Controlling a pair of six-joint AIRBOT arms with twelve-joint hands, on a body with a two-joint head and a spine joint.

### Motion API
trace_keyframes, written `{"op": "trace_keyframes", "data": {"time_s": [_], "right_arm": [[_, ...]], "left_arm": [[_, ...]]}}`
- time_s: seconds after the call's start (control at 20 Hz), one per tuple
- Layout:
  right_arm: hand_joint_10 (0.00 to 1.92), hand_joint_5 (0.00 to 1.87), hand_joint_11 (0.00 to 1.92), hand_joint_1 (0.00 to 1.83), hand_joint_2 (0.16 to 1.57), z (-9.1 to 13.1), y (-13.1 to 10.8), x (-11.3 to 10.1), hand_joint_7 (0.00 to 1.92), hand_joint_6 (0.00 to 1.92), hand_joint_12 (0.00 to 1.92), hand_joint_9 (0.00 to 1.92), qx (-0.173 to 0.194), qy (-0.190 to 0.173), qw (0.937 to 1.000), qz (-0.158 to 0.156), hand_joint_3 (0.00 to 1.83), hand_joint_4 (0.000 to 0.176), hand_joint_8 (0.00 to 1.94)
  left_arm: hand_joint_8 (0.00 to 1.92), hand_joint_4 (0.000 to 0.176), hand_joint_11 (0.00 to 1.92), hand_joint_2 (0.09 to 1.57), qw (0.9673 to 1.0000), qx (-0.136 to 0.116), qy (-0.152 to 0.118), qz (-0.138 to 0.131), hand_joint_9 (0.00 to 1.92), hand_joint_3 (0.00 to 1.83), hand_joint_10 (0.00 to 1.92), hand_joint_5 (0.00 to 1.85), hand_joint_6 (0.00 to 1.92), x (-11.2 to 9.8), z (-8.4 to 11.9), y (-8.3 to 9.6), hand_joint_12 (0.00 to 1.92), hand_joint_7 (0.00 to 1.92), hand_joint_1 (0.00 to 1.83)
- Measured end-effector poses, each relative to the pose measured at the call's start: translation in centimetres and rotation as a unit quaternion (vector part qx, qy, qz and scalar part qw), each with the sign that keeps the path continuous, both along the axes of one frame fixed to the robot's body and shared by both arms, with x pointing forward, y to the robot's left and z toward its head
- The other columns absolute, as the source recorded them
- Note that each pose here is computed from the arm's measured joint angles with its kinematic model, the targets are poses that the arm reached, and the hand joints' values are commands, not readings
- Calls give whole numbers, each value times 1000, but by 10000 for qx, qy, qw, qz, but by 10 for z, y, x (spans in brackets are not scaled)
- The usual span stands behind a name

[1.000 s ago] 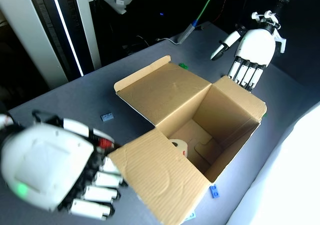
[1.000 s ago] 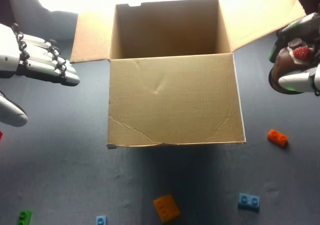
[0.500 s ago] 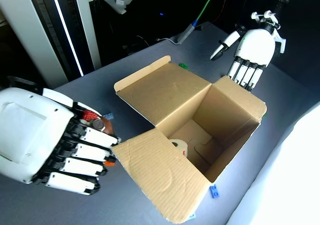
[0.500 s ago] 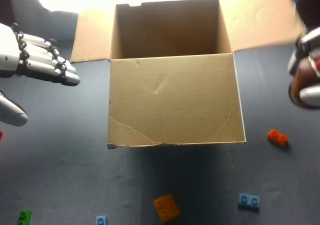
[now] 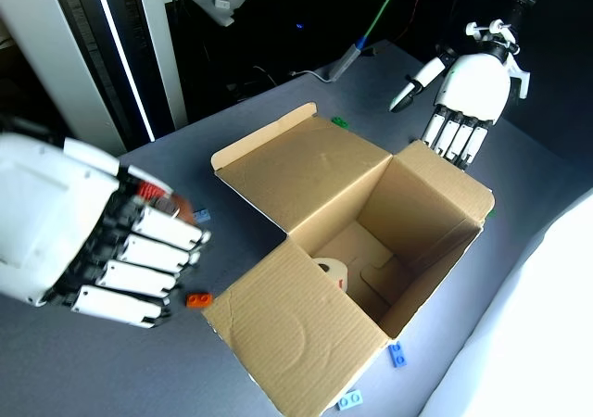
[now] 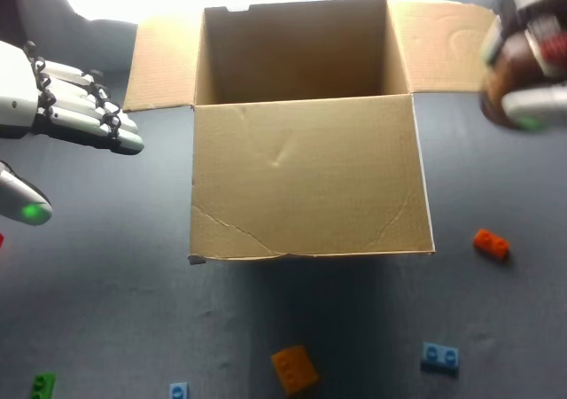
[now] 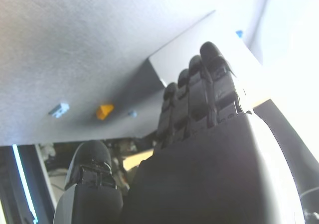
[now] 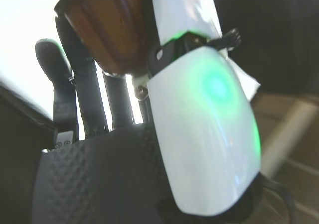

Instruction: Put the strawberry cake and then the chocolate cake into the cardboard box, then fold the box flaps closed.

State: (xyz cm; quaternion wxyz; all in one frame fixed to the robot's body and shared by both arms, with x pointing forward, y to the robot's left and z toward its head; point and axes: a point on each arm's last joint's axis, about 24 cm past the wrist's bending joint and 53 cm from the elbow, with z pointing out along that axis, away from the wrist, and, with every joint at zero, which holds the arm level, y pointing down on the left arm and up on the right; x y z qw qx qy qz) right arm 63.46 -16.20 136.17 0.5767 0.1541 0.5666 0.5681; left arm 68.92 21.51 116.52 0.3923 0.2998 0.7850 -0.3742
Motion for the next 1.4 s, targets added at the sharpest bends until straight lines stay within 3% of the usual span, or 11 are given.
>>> {"op": "trace_keyframes", "data": {"time_s": [0.2, 0.4, 0.65, 0.75, 0.95, 1.0, 1.1, 1.25, 1.3, 1.35, 1.4], "right_arm": [[1285, 858, 332, 1229, 1172, 3, 24, 23, 907, 967, 1715, 670, -47, -178, 9997, 145, 1, 0, 1324], [1306, 887, 316, 1219, 1171, 32, 46, 46, 883, 948, 1734, 642, 125, -666, 9976, 122, 2, 0, 1347], [1364, 904, 309, 1215, 1177, 27, 77, 69, 851, 938, 1769, 591, -180, -820, 9963, 169, 0, 0, 1393], [1365, 911, 308, 1215, 1175, 25, 79, 71, 850, 929, 1771, 587, -400, -1000, 9941, 131, 0, 0, 1394], [1244, 996, 292, 1218, 1138, 18, 103, 58, 903, 870, 1765, 677, -881, -1595, 9828, 283, 0, 0, 1237], [1244, 996, 292, 1218, 1138, 18, 108, 56, 903, 870, 1765, 677, -902, -1685, 9811, 298, 0, 0, 1237], [1054, 1108, 387, 1238, 1086, 15, 113, 57, 1014, 710, 1627, 832, -914, -1800, 9790, 278, 0, 0, 1034], [1150, 1079, 352, 1232, 1105, 15, 106, 63, 941, 751, 1659, 745, -820, -1886, 9785, 155, 4, 0, 1159], [1149, 1003, 360, 1216, 1124, 14, 106, 65, 927, 878, 1642, 733, -810, -1894, 9784, 138, 4, 0, 1164], [977, 880, 328, 1138, 1165, 13, 105, 67, 793, 1112, 1575, 701, -768, -1874, 9792, 107, 1, 0, 683], [550, 623, 263, 1026, 1108, 13, 105, 69, 722, 328, 1392, 662, -735, -1877, 9794, 80, 0, 0, 139]], "left_arm": [[5, 7, 0, 1206, 10000, 14, -14, -14, 159, 1, 8, 100, 5, 0, -1, -2, 612, 117, 0], [4, 4, 0, 1209, 10000, 2, -16, -23, 151, 3, 3, 93, 1, -1, 0, -3, 614, 115, 0], [4, 10, 0, 1201, 10000, 12, -30, -31, 152, 0, 2, 89, 0, -1, -1, -3, 628, 138, 0], [3, 10, 0, 1200, 10000, 20, -31, -31, 152, 0, 1, 88, 0, -1, -1, -3, 623, 138, 0], [1, 9, 0, 1223, 10000, 3, -37, -48, 145, 7, 6, 87, 4, 0, -1, -6, 555, 120, 0], [1, 9, 0, 1223, 10000, -2, -34, -65, 145, 7, 6, 87, 4, -1, -1, -7, 555, 120, 0], [6, 3, 0, 1239, 10000, 10, -37, -56, 172, 4, 9, 128, 11, 0, -1, -6, 646, 152, 0], [1, 0, 0, 1245, 10000, 21, -41, -53, 171, 4, 5, 127, 6, 0, -2, -6, 690, 141, 0], [1, 0, 0, 1242, 10000, 19, -39, -57, 176, 3, 7, 135, 8, 0, -2, -6, 697, 142, 0], [1, 6, 0, 1237, 10000, 18, -41, -53, 174, 0, 4, 130, 4, 0, -1, -6, 679, 133, 0], [0, 13, 0, 1230, 10000, 2, -40, -53, 166, 0, 0, 122, 0, 0, -1, -7, 675, 123, 0]]}}
